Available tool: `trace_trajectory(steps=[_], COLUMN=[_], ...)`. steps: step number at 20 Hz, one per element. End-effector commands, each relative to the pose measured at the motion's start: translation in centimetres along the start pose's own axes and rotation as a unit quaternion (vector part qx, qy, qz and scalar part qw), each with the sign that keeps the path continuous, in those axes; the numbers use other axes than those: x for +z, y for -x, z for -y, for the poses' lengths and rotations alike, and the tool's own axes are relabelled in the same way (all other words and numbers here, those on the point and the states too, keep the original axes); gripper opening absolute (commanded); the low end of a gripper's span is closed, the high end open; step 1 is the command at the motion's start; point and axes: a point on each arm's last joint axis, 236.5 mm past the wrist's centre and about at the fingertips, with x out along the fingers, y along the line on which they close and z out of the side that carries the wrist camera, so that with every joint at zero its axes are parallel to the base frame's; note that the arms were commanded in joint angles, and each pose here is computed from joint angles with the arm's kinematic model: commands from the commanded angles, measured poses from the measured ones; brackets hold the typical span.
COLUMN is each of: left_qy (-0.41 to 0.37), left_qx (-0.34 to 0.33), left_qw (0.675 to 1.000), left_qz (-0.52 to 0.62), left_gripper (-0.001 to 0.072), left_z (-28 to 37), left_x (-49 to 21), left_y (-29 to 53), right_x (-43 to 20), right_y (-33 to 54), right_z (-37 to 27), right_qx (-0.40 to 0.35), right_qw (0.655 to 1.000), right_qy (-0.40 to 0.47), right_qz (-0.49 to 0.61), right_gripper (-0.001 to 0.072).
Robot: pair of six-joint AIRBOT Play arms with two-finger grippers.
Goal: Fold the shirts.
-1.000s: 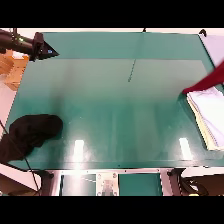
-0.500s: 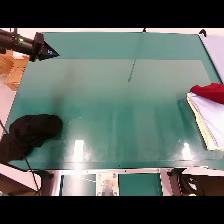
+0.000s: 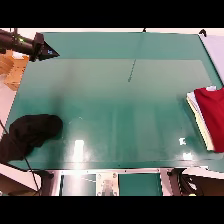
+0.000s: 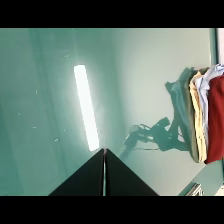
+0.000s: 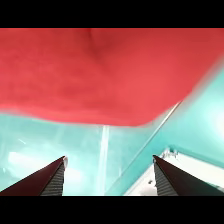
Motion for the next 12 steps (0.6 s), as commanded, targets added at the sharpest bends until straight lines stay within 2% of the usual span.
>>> trace_trajectory(steps=[1, 3, 4, 5, 6, 8, 12], left_qy=[-0.002, -0.001, -0.001, -0.002, -0.002, -0.005, -0.039], left_qx=[0.0, 0.0, 0.0, -0.001, -0.001, -0.005, 0.082], left_qw=[1.0, 1.0, 1.0, 1.0, 1.0, 0.999, 0.994], left_qz=[0.0, 0.0, 0.0, -0.002, -0.008, -0.035, -0.06], left_gripper=[0.003, 0.003, 0.003, 0.0029, 0.0028, 0.0028, 0.0028], left_z=[0.0, 0.0, 0.0, 0.1, 0.1, 0.7, 2.2], left_x=[0.0, 0.0, 0.0, -0.1, -0.4, -1.8, -4.9], left_y=[0.0, 0.0, 0.0, 0.0, 0.0, 0.0, -0.7], right_x=[-0.7, 1.0, 1.8, 2.5, 2.6, 1.5, -6.7], right_y=[-1.6, 1.4, 3.4, 5.6, 8.1, 11.6, 10.8], right_z=[1.3, -1.3, -3.7, -6.7, -10.4, -16.4, -25.6], right_qx=[-0.026, 0.016, 0.054, 0.097, 0.145, 0.2, 0.216], right_qw=[0.999, 0.999, 0.997, 0.99, 0.978, 0.953, 0.912], right_qy=[-0.018, -0.01, 0.008, 0.039, 0.081, 0.15, 0.302], right_qz=[-0.02, 0.027, 0.058, 0.091, 0.124, 0.169, 0.173], right_gripper=[0.0599, 0.0584, 0.0506, 0.0278, 0.0111, 0.0019, 0.0016])
